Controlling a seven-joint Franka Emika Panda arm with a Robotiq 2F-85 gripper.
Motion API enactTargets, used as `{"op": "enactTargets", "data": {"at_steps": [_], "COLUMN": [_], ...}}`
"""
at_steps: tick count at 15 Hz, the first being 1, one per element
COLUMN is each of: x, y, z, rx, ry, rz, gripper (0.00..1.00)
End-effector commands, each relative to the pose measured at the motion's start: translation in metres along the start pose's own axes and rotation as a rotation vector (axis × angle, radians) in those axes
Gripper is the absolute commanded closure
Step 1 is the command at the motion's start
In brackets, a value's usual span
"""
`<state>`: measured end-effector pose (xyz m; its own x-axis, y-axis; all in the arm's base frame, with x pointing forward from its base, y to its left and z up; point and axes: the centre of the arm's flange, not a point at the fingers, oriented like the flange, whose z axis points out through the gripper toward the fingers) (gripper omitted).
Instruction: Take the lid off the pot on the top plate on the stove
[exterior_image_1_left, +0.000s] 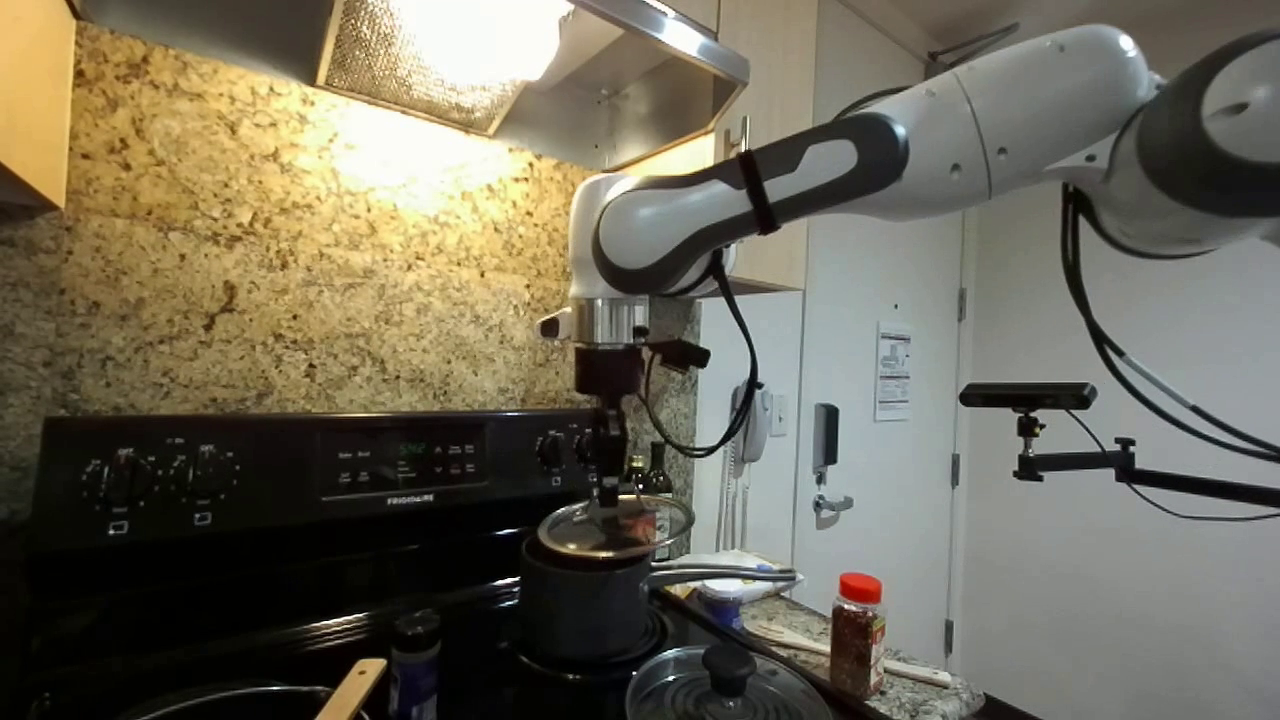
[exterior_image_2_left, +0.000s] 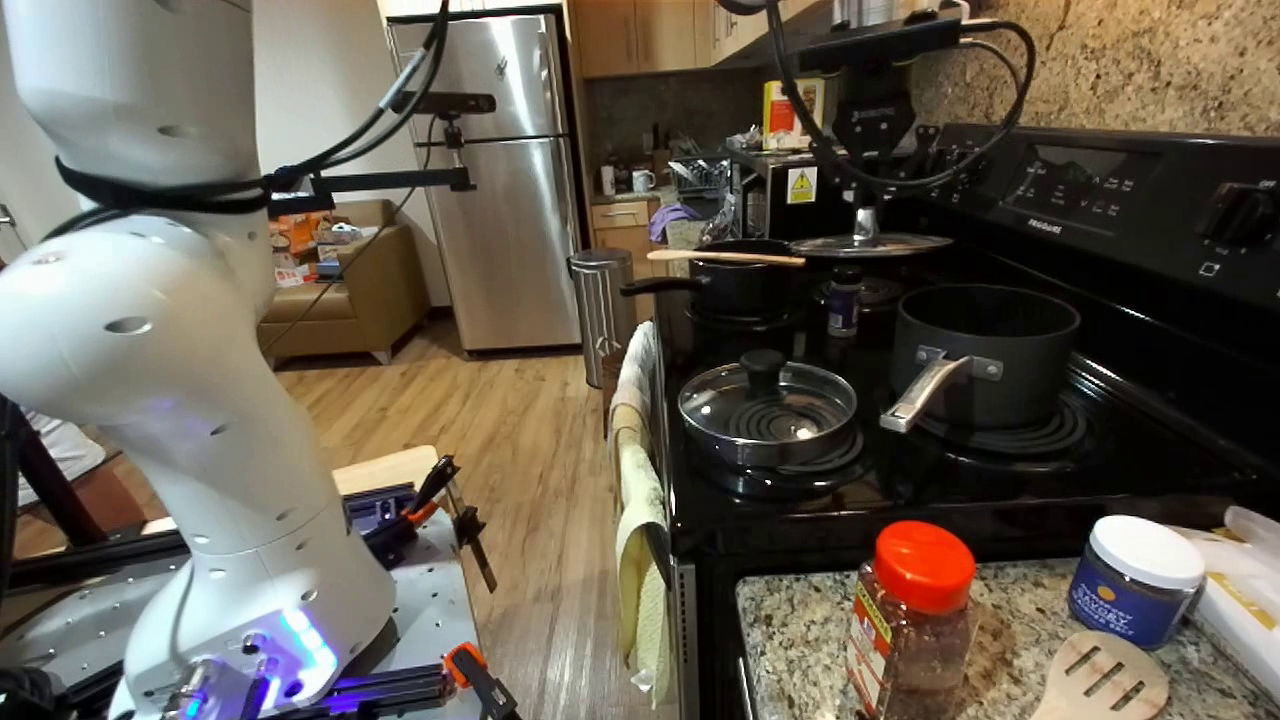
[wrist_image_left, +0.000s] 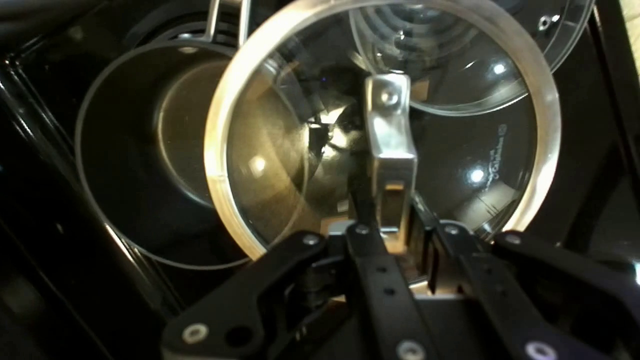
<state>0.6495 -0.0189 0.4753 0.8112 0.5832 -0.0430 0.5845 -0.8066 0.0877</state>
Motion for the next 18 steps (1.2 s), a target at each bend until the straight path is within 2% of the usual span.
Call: {"op": "enactTargets", "data": {"at_steps": [1,4,6,7,10,11,13,18], "x": [-0.035,-0.024,-0.009,-0.006,-0.003,-0.003,0.004,0.056], "y": [-0.057,-0.077,-0.076,-0.074,-0.078,-0.077,-0.069,-0.066], "z": [0.006,0.02,0.029,0.027,0.034,0.034,0.035,0.052], "rx": [-0.041,-0.051,-0.032,-0.033,-0.033,-0.034,-0.027,-0.019], "ry": [0.02,0.069,0.113,0.062,0.075,0.075,0.098,0.107], "rz": [-0.095,-0.181,-0.204,-0.158,-0.175,-0.176,-0.207,-0.37], "gripper": [0.95,0.95,0.95,0.8,0.8,0.95,0.95,0.95]}}
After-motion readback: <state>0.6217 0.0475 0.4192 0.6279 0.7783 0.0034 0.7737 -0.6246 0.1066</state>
